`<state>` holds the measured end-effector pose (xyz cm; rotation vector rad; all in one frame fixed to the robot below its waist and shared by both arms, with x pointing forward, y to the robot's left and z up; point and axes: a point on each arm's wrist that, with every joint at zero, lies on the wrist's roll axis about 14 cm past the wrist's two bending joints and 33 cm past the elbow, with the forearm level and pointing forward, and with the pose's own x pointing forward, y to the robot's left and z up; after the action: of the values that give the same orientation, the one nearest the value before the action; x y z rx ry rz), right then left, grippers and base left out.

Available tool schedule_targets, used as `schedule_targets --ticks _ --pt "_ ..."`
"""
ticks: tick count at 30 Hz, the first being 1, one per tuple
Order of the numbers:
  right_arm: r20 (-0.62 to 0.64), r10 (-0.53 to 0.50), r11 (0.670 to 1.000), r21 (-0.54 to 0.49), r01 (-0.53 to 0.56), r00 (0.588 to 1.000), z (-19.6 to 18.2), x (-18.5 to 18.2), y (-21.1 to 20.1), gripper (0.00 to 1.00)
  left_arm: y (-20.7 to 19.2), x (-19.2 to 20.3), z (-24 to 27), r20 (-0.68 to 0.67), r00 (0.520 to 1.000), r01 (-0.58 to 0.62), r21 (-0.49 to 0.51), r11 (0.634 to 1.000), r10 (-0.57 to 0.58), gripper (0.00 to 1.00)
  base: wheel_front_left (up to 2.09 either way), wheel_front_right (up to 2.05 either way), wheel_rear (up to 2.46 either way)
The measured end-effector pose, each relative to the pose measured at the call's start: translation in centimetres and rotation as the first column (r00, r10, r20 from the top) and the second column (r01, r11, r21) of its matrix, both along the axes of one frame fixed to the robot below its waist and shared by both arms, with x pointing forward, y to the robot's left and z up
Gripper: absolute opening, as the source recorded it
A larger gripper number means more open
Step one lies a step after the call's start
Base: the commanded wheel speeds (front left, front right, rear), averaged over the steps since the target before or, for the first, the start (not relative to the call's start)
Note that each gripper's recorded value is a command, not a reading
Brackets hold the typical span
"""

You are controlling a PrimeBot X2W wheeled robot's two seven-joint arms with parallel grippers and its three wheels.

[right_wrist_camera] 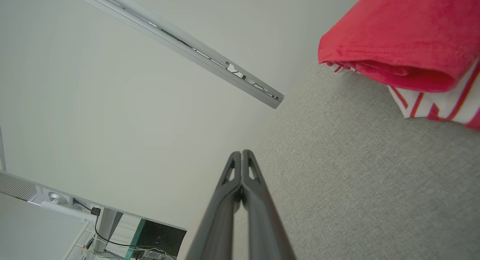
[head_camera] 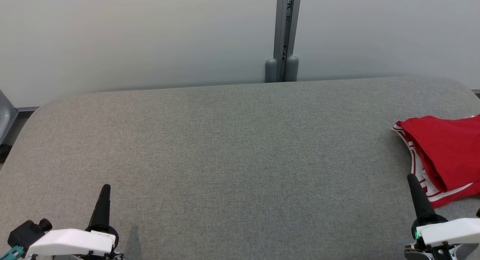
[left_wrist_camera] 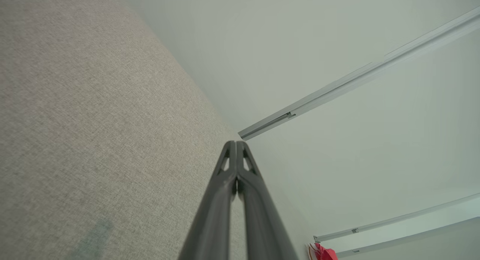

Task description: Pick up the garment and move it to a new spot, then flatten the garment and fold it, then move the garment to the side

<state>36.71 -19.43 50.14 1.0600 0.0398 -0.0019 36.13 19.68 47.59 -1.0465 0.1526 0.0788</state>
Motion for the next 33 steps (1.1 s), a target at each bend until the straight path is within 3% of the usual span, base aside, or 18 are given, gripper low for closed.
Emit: schedule_targets --ticks 17,33 --pt "0.001 -0.009 0.987 0.163 0.009 1.0 0.0 0.6 -0.2 0.0 0.0 1.0 0.9 0.037 0.999 -0.014 -0.168 0.986 0.02 0.0 0.0 0.0 0.0" --pt "0.005 -0.019 0.953 0.302 0.017 1.0 0.1 1.2 -0.3 0.0 0.0 1.5 1.4 0.064 0.997 -0.021 -0.311 0.95 0.043 0.0 0.0 0.0 0.0"
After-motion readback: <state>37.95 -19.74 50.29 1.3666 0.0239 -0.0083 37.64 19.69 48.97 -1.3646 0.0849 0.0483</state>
